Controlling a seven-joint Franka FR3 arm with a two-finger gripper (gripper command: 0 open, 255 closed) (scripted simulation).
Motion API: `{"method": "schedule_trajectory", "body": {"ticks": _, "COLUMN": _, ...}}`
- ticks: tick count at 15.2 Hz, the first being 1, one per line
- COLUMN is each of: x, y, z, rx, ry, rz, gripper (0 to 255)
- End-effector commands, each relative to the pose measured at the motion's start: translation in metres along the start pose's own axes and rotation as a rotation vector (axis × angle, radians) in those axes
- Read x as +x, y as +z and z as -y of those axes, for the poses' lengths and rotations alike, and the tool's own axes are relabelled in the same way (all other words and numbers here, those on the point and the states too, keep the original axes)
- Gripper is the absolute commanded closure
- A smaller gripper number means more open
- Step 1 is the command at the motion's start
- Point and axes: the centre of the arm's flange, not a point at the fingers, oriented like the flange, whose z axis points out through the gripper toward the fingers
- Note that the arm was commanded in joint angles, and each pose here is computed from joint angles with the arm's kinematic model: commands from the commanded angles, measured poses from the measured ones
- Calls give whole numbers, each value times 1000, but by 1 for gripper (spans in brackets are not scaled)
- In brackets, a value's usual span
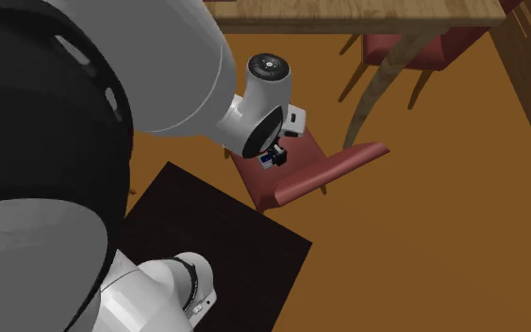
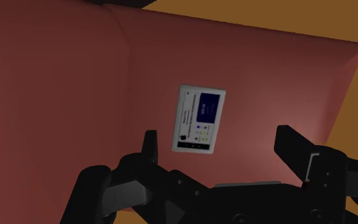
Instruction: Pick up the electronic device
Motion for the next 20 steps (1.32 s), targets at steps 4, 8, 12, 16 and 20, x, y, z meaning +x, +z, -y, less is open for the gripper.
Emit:
{"method": "schedule_trajectory", "body": {"ticks": 4, "x": 25, "y": 60, "z": -1, "rx": 11, "ry": 66, "rz": -7, "gripper": 0}}
{"method": "schedule_trajectory", "body": {"ticks": 8, "x": 26, "y": 82, "z": -1, "rx": 11, "ry": 66, "rz": -7, "gripper": 0}}
{"method": "schedule_trajectory", "body": {"ticks": 12, "x": 26, "y": 100, "z": -2, "rx": 11, "ry": 66, "rz": -7, "gripper": 0}}
{"method": "schedule_trajectory", "body": {"ticks": 16, "x": 26, "y": 100, "z": -1, "rx": 11, "ry": 66, "rz": -7, "gripper": 255}}
{"method": "schedule_trajectory", "body": {"ticks": 20, "x": 26, "y": 99, "z": -1, "rx": 11, "ry": 66, "rz": -7, "gripper": 255}}
